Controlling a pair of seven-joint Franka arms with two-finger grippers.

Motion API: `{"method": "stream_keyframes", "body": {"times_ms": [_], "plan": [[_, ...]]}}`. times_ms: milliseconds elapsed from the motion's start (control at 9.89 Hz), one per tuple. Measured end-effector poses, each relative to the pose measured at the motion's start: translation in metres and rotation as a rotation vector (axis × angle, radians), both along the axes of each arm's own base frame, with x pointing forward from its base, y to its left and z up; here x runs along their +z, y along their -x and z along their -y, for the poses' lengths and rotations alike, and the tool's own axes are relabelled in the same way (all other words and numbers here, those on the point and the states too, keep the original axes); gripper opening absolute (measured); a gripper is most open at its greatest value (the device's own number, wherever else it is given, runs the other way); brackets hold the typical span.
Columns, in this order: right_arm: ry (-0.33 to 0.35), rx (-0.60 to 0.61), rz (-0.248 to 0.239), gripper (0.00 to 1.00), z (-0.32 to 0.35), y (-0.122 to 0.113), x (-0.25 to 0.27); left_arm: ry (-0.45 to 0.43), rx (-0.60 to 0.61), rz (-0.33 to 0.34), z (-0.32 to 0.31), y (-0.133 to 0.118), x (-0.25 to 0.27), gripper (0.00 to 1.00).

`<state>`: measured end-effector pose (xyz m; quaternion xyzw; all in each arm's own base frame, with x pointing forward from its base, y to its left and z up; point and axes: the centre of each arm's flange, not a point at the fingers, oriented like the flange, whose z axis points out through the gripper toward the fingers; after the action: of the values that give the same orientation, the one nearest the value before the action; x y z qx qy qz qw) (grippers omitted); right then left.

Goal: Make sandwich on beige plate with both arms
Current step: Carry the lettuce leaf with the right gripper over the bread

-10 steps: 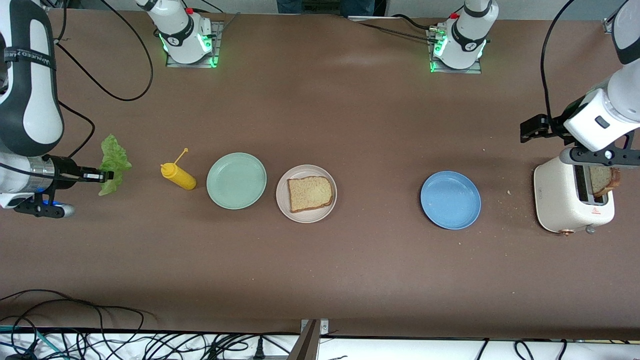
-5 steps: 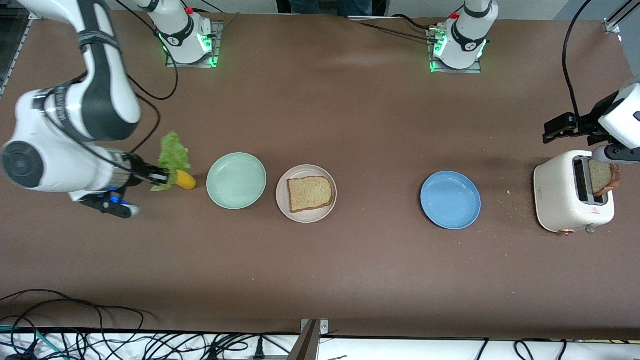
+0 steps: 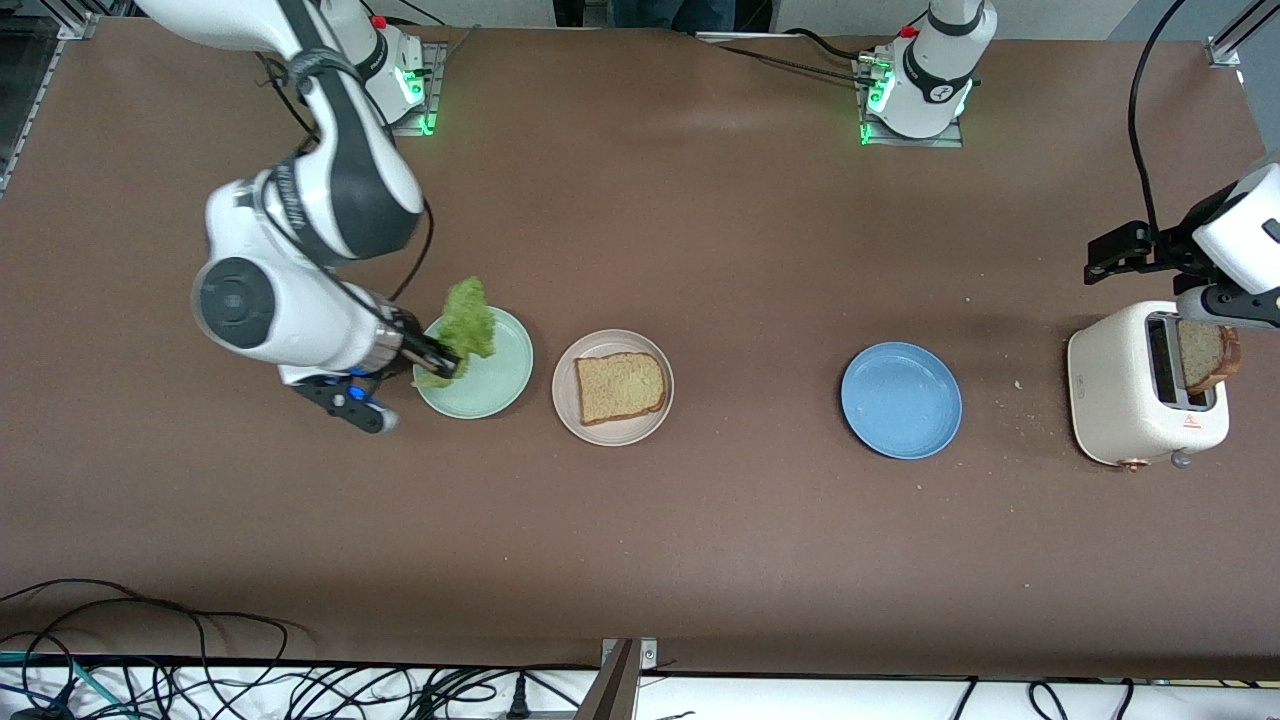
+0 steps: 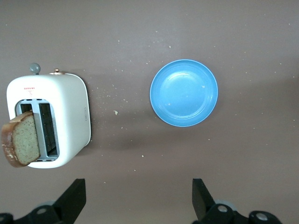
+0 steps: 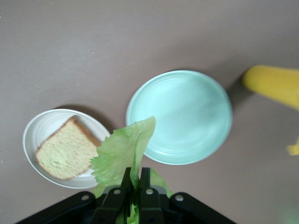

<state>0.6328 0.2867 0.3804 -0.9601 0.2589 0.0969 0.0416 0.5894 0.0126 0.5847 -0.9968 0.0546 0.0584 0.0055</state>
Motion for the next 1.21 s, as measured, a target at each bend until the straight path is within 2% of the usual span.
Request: {"method": "stream_keyframes", "body": {"times_ms": [303, 607, 910, 1112, 1213], "plan": [[0.017, -0.103, 0.058, 0.08, -0.094, 0.024, -0.062, 0.002, 0.008, 0.003, -0.008, -0.006, -0.002, 1.00], [0.027, -0.174, 0.134, 0.08, -0.127, 0.030, -0.109, 0.002, 0.007, 0.007, -0.008, -0.009, -0.002, 1.00], [0.026, -0.184, 0.157, 0.09, -0.147, 0.039, -0.135, 0.003, 0.007, 0.004, -0.008, -0.010, -0.004, 1.00], [0.027, -0.188, 0.160, 0.18, -0.152, 0.043, -0.145, 0.003, 0.008, 0.004, -0.009, -0.010, -0.004, 1.00], [0.026, -0.191, 0.164, 0.35, -0.151, 0.042, -0.145, 0.003, 0.008, 0.003, -0.009, -0.010, -0.004, 1.00]]}}
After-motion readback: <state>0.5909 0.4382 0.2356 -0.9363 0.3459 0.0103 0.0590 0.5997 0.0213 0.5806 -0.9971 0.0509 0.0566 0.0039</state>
